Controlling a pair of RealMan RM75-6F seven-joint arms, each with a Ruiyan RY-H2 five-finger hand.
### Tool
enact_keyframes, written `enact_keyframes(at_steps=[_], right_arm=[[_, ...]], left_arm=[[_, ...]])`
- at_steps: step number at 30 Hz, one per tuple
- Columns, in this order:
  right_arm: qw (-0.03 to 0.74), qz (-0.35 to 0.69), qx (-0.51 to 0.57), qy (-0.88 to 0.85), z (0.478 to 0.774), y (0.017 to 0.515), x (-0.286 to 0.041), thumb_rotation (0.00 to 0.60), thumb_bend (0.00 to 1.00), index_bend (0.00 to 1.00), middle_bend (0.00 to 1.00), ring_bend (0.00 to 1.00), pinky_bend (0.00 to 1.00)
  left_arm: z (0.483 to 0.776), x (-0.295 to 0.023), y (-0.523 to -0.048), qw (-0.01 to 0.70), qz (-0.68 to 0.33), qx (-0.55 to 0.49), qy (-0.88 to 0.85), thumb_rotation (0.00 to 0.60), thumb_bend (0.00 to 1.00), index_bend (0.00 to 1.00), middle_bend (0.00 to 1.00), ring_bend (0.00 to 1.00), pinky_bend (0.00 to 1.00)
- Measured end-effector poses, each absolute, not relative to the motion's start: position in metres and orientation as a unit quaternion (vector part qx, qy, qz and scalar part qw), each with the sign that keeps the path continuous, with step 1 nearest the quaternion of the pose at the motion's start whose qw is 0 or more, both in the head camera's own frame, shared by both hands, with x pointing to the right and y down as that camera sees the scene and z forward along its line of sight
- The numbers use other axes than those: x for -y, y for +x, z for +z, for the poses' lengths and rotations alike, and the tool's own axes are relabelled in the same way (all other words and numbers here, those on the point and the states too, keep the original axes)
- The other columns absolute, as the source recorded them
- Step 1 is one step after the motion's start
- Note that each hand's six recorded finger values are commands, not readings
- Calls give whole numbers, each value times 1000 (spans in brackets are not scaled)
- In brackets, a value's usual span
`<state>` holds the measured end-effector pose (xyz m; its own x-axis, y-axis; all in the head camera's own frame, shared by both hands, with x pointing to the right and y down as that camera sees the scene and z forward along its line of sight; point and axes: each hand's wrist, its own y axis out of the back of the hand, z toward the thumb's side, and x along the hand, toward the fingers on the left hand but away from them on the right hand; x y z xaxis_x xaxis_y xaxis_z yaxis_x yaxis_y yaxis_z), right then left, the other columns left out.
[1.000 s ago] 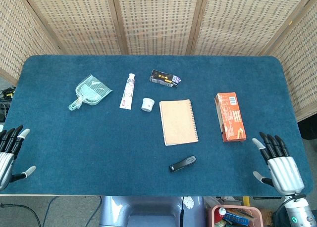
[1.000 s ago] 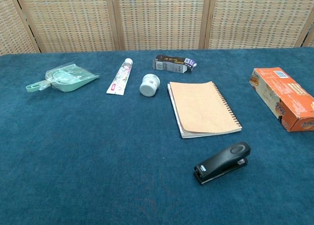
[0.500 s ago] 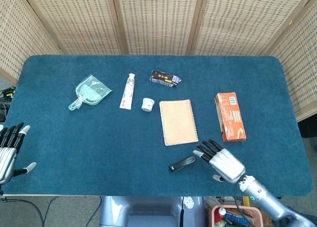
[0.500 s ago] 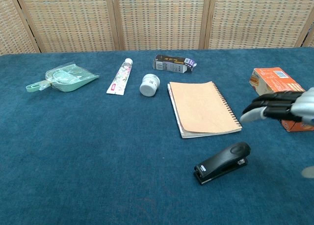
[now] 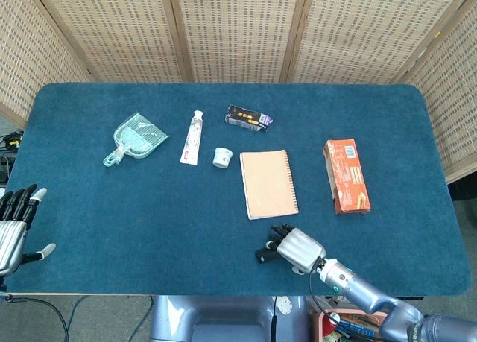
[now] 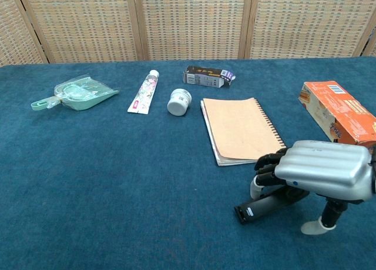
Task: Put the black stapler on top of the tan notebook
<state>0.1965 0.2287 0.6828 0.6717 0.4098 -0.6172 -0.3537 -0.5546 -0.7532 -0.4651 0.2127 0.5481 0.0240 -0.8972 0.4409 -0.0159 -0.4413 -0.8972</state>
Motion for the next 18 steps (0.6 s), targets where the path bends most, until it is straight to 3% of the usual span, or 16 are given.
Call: enact_keyframes(at_steps=[4,7,18], right_arm=[[476,400,22,-783,687,190,-229,600,431,499,480,342,450],[481,397,30,-781,690,187,-227,600,492,544,521,379,489],[494,366,97,-783,668,178,-197,600,541,549,525,382,497]], left_arm=[[548,-212,-466,372,-590,-375,-610,600,0,0,0,0,0],[548,-213,-466,372,-590,-375,-611,600,0,0,0,0,0],[550,-212,-467,367,-592,-374,-613,600,0,0,0,0,0]])
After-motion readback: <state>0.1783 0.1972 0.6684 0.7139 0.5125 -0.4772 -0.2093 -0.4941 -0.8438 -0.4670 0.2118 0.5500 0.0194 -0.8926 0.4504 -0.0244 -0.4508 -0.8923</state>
